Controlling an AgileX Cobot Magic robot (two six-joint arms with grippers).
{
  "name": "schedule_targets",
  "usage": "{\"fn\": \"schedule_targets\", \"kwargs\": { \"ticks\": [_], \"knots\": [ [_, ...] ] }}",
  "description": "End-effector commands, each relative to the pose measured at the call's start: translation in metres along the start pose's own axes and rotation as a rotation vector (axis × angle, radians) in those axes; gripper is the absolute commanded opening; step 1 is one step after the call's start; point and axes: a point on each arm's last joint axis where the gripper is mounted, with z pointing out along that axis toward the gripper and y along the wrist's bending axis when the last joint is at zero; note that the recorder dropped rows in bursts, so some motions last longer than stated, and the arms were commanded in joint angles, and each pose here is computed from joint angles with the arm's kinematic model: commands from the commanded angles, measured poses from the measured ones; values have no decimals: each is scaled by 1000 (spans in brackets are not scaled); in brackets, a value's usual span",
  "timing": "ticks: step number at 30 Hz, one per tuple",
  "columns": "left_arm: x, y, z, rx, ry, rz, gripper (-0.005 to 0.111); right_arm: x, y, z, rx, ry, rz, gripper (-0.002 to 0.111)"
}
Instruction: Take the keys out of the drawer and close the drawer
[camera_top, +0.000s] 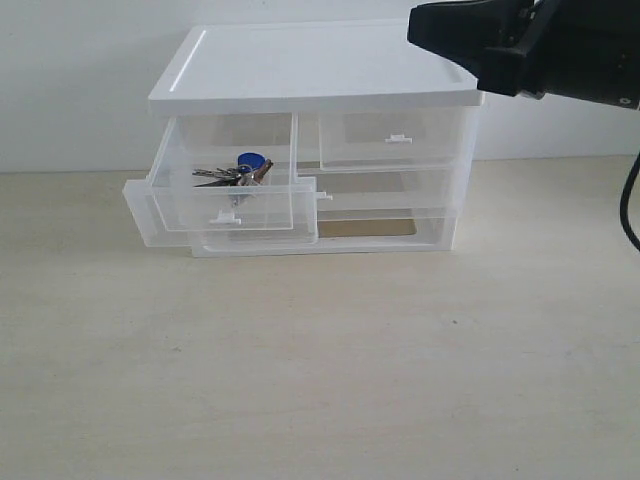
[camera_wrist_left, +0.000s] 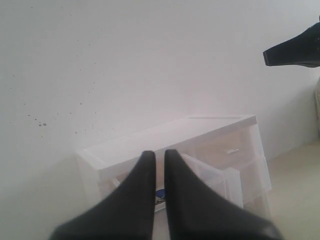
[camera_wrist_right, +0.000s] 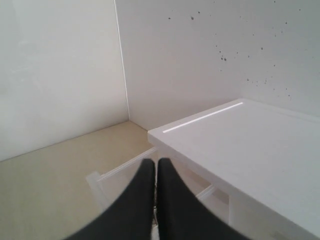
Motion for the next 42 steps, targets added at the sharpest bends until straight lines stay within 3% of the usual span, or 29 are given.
{"fn": "schedule_targets", "kwargs": {
  "ticks": [1, 9, 17, 21, 29, 42],
  "knots": [
    [1, -1, -1, 6, 5, -11, 4, -2, 1, -2, -1, -19, 3, 0],
    [-5, 4, -9, -30, -18, -23, 4, -2, 1, -2, -1, -19, 3, 0],
    [-15, 28, -30, -273, -108, -305, 4, -2, 1, -2, -1, -19, 3, 0],
    [-12, 29, -38, -330, -60, -300, 4, -2, 1, -2, -1, -19, 3, 0],
    [2, 26, -43, -329, 100, -315, 4, -2, 1, -2, -1, -19, 3, 0],
    [13, 17, -64, -299, 265, -122, 4, -2, 1, -2, -2, -17, 4, 0]
  ]
}}
